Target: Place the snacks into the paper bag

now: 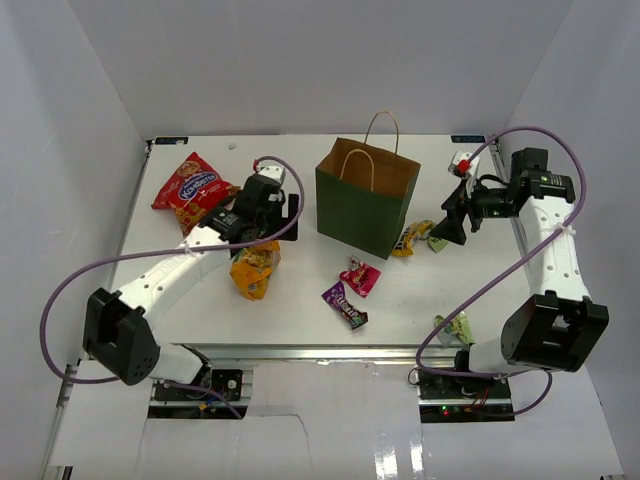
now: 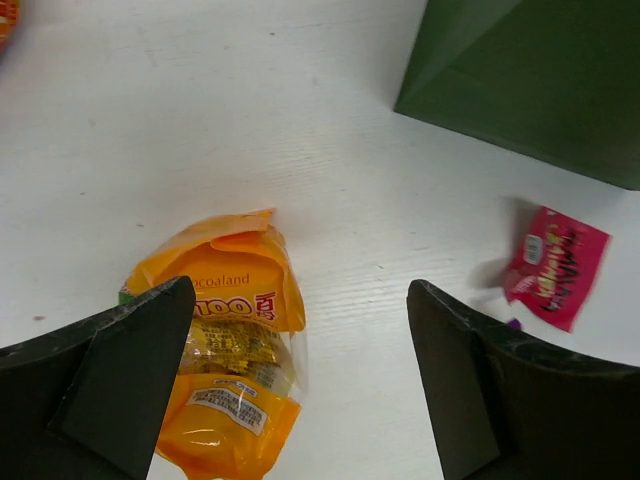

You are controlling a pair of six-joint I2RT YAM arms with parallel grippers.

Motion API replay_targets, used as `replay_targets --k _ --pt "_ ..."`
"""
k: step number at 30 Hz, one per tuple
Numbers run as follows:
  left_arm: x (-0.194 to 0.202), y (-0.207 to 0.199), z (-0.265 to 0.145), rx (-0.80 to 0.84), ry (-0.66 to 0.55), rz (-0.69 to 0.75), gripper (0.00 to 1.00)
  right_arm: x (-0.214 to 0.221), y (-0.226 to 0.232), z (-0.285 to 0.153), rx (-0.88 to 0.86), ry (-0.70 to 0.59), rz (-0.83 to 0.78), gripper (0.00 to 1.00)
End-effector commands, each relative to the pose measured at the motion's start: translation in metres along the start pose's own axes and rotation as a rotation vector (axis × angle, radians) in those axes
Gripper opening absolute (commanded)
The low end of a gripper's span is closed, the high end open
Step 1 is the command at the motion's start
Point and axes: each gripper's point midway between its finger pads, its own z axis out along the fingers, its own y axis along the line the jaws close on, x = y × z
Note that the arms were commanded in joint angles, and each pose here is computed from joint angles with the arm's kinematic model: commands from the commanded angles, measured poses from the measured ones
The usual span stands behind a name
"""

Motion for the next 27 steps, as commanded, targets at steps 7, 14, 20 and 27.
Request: replay_targets --k 7,14,20,27 --pt "0.021 0.030 0.010 -0.390 0.015 0.118 0.91 0.010 0.017 0.006 -0.098 -0.034 0.004 0.90" --pt "0.049 0.042 0.037 -0.513 0.069 0.109 0.85 0.011 0.013 0.013 -0.112 -0.060 0.026 0.90" --pt "0.068 0.049 0.052 -0.542 0.069 0.109 0.68 0.014 0.018 0.016 -0.132 -0.080 0.052 0.90" --pt "0.084 0.044 0.054 -0.475 0.071 0.056 0.28 0.013 0.019 0.016 -0.130 -0.083 0.042 0.89"
